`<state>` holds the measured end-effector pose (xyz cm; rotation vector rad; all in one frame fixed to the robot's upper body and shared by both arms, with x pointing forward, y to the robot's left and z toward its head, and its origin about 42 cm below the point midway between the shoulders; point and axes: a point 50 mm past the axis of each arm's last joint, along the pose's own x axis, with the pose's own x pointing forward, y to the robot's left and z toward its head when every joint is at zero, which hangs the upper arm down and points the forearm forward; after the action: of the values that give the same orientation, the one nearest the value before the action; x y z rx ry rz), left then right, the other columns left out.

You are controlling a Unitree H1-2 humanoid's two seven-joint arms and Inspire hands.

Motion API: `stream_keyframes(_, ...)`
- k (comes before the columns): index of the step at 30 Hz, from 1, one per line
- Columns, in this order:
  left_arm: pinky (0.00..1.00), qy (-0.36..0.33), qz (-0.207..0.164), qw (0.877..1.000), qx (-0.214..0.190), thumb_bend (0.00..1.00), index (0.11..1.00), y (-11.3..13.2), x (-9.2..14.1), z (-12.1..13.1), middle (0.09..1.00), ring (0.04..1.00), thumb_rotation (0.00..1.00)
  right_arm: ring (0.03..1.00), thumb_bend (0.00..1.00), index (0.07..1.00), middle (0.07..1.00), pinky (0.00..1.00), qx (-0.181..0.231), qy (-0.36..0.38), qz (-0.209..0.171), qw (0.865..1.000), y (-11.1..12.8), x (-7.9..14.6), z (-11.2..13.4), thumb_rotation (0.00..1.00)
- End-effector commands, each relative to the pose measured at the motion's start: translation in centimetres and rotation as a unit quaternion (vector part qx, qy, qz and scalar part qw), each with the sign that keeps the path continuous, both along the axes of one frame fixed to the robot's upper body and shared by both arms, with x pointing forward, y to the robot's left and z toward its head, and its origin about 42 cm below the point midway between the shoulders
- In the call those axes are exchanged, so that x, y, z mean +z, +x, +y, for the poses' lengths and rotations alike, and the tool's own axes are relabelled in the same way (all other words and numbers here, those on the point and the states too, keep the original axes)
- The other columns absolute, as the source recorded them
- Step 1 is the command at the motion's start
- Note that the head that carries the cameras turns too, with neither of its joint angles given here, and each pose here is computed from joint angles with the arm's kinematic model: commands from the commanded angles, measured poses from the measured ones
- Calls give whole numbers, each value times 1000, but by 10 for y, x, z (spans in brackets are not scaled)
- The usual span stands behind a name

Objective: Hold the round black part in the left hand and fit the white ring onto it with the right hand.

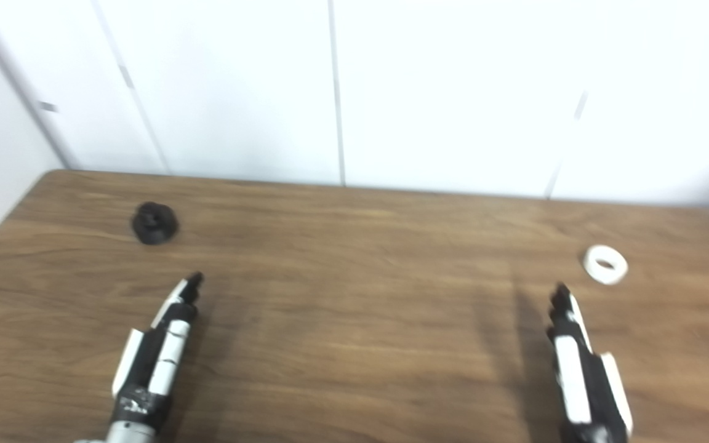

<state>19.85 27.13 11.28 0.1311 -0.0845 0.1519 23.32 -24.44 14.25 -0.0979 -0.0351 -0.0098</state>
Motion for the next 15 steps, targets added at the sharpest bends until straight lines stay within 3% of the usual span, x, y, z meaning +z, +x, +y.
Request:
stream_keyframes(1, 1000, 9, 17, 1000, 7, 481, 954, -28, -11, 2, 986, 999, 893, 1000, 457, 1000, 1000, 1000, 5, -11, -16, 1000, -12, 1, -7, 1000)
stream_keyframes(15, 1000, 5, 18, 1000, 1, 494, 953, -25, -18, -2, 990, 1000, 860, 1000, 453, 1000, 1000, 1000, 19, -6, -16, 1000, -9, -5, -10, 1000)
